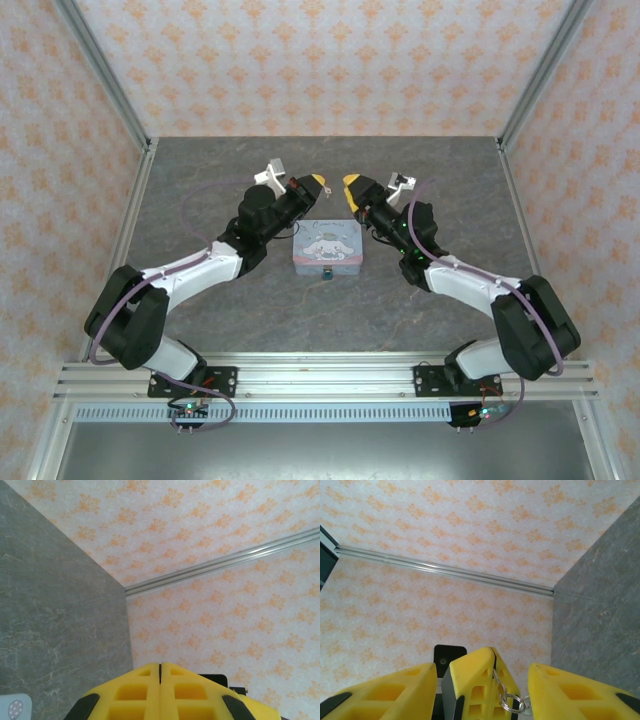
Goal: Unlock a padlock with a key
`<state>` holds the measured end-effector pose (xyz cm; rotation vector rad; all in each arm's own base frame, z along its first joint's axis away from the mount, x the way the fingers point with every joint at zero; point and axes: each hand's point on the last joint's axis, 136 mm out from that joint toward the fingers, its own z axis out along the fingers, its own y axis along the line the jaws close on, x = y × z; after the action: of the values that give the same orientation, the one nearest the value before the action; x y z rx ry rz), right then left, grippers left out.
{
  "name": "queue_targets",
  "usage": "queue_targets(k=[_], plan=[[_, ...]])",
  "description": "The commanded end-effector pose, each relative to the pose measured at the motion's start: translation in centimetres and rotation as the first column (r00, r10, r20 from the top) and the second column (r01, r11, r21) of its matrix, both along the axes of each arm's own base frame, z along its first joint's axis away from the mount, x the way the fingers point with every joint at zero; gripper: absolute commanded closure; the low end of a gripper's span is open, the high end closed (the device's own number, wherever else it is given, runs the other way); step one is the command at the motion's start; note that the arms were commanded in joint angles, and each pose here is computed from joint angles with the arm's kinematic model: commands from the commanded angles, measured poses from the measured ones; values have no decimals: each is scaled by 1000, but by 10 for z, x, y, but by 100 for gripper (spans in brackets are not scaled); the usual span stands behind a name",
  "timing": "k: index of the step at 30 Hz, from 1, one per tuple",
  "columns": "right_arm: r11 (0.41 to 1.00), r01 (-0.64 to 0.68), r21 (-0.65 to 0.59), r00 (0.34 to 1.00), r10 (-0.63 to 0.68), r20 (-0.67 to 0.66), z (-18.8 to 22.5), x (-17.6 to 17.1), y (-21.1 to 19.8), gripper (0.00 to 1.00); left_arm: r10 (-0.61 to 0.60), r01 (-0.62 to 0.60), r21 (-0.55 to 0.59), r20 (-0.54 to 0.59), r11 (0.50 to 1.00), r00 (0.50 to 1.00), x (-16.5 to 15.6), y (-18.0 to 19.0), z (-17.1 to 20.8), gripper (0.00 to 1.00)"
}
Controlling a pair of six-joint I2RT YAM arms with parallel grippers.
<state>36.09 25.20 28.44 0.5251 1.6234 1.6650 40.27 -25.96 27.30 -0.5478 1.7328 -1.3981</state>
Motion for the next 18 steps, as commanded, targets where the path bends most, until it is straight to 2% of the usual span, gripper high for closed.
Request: queue_targets(k=[1, 18], plan=[[998, 14, 56, 998, -18, 65, 19, 5, 0, 50, 30, -29, -69, 25, 997, 999, 5, 3, 8, 100], [995, -42, 87, 998, 38, 47, 12, 11, 26, 55, 30, -29, -68, 17, 997, 999, 5, -2, 6, 100]])
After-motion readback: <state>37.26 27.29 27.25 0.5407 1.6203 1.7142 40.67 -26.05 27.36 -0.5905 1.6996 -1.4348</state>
